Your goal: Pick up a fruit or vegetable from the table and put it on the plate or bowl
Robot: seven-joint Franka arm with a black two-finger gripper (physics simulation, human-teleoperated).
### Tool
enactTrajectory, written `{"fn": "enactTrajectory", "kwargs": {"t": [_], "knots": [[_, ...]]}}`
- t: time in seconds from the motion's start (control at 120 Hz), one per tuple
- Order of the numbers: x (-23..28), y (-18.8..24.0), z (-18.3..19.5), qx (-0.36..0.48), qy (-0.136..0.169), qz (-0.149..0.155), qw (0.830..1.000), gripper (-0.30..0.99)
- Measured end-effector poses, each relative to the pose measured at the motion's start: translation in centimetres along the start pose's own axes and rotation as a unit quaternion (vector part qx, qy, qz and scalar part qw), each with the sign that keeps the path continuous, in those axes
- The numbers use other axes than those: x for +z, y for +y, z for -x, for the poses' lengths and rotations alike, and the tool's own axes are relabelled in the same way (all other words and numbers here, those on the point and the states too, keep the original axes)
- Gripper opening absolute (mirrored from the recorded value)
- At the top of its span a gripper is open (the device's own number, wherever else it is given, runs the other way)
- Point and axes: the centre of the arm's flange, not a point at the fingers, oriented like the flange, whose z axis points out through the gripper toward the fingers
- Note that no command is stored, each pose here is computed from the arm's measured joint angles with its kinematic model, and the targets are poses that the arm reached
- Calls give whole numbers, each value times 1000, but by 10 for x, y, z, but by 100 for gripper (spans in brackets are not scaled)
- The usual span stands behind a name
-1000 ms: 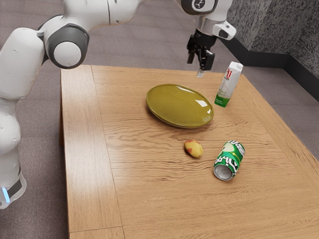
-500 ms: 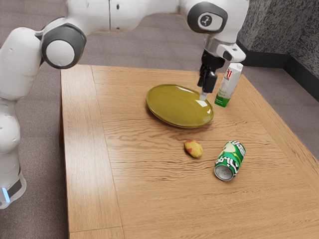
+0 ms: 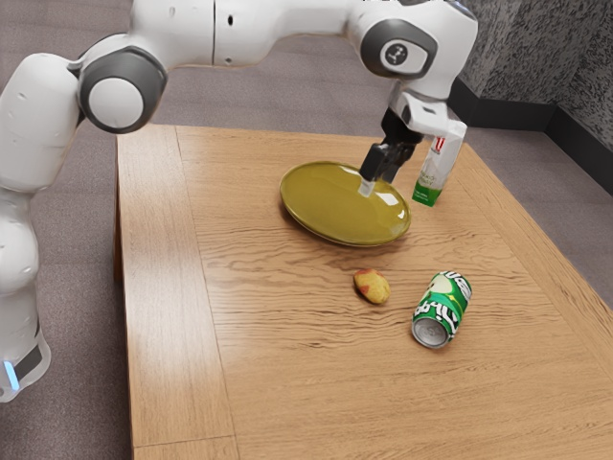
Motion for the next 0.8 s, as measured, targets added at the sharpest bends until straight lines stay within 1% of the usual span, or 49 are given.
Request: {"fn": "enactTrajectory", "kwargs": {"t": [0.075, 0.167, 0.258, 0.35, 0.433, 0.583, 0.8], "knots": [[2, 6, -9, 53, 0, 3, 999, 69], [14, 0, -20, 108, 8, 3, 994, 69], [17, -5, -24, 150, 15, -3, 989, 69], [29, -13, -28, 186, 19, -1, 982, 69], [43, -17, -42, 221, 26, -5, 975, 69], [66, -24, -62, 271, 38, -12, 962, 69], [95, -39, -69, 312, 41, -7, 949, 69]]}}
